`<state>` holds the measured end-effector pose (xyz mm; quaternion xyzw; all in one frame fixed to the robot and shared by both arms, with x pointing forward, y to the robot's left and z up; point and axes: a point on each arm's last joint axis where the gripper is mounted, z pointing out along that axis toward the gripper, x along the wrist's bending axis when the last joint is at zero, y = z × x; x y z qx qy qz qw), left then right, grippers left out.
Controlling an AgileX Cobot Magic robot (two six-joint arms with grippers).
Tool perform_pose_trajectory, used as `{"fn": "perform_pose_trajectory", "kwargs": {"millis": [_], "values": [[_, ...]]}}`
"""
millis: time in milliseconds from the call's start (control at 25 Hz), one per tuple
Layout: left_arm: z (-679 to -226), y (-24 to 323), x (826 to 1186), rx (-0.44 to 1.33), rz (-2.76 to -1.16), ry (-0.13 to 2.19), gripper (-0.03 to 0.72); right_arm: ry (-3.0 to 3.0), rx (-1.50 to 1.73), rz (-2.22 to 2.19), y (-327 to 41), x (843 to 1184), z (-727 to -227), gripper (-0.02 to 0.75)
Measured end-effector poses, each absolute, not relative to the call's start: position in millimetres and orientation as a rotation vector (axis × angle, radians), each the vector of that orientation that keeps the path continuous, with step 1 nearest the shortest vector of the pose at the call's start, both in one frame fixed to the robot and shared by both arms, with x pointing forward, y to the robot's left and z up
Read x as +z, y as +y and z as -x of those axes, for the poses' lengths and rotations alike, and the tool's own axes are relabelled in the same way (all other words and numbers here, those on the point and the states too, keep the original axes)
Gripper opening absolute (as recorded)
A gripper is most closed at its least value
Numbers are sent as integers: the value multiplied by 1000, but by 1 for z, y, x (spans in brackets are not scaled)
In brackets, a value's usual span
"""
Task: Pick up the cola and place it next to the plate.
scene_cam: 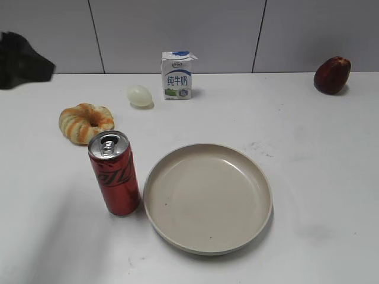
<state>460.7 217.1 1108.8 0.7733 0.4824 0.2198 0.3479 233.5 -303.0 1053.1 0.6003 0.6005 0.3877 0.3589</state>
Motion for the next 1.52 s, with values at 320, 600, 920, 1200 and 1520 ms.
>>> {"fn": "perform_pose_trajectory", "kwargs": {"millis": [320,600,920,1200,1520], "values": [[-454,284,1127,466,-2049,1664,591,1549,1000,-1549,-303,1053,-234,571],[-422,288,1111,310,-2142,1758,589,1549,1000,-1549,-303,1053,-234,571],[-353,290,1074,380,-2118,1738,587,1549,1000,-1549,-303,1053,-234,571],[-308,291,1051,519,-2032,1663,585,1549,1000,-1549,-303,1053,-234,571],[-276,291,1045,683,-1914,1555,579,1549,1000,-1549,-303,1053,-234,571]]}}
